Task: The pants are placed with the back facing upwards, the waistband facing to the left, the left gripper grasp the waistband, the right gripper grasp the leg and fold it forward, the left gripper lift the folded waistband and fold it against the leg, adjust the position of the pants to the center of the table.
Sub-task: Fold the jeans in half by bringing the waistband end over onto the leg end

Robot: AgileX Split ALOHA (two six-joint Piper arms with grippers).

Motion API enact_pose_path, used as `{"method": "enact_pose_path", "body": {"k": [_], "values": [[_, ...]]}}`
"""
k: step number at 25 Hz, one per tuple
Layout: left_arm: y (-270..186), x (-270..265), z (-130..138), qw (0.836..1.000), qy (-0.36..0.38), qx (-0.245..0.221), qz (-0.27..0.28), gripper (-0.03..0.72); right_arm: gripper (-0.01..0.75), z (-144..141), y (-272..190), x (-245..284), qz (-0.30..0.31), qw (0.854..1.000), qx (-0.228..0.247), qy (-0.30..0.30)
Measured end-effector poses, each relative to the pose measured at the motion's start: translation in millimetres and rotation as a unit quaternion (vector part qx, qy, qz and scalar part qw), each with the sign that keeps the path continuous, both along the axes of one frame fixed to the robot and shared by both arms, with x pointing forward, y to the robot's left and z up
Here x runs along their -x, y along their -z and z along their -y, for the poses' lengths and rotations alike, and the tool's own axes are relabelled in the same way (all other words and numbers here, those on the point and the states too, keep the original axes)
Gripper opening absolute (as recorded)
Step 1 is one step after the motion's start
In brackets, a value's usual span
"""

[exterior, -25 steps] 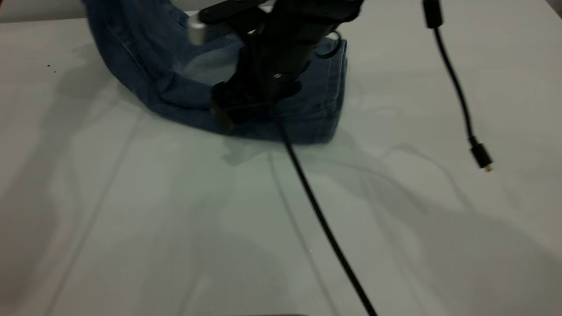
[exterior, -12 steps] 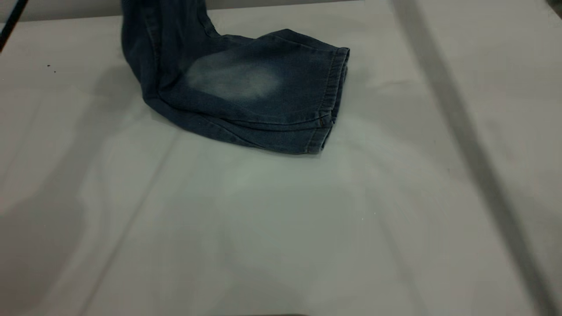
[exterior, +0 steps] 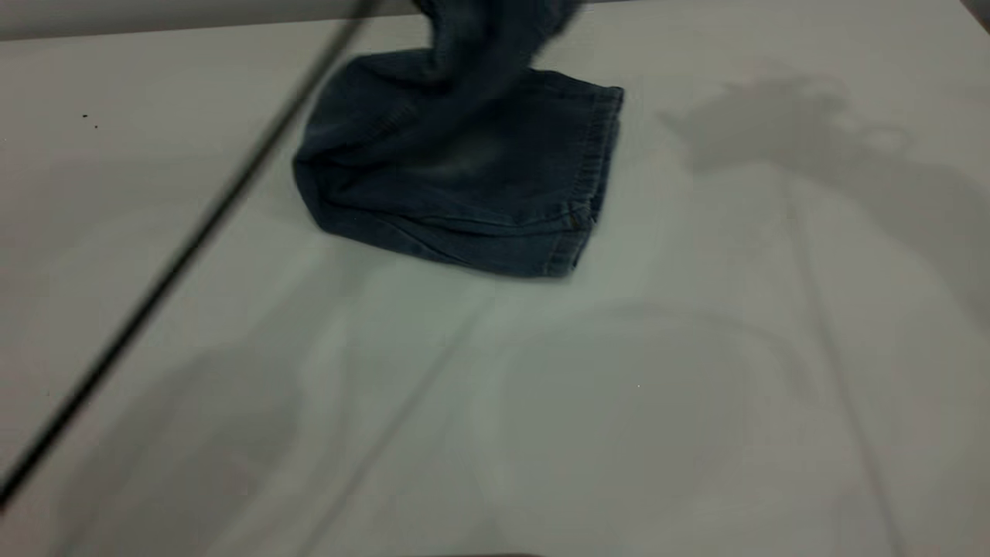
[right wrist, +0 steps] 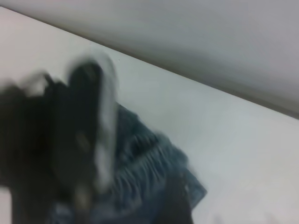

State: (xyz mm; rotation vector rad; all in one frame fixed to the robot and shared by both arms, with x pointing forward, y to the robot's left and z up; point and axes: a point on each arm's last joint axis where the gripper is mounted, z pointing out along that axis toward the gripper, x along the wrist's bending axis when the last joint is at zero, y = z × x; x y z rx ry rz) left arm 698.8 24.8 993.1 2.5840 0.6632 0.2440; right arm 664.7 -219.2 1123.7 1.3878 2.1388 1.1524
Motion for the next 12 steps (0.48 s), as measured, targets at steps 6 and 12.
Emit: {"method": "enact_pose_path", "body": {"k": [6, 12], "values": [[13.9, 21.1, 35.9, 0.999, 0.007, -0.032, -0.002, 0.248, 0.549, 9.1, 0.0, -1.5, 0.000, 1.000, 0.000, 0.010], [11.9, 23.7, 40.2, 0.999, -0.025, -0.031, -0.005, 0.531, 0.549, 22.4, -0.2, -3.8, 0.001, 1.000, -0.001, 0.026]]}}
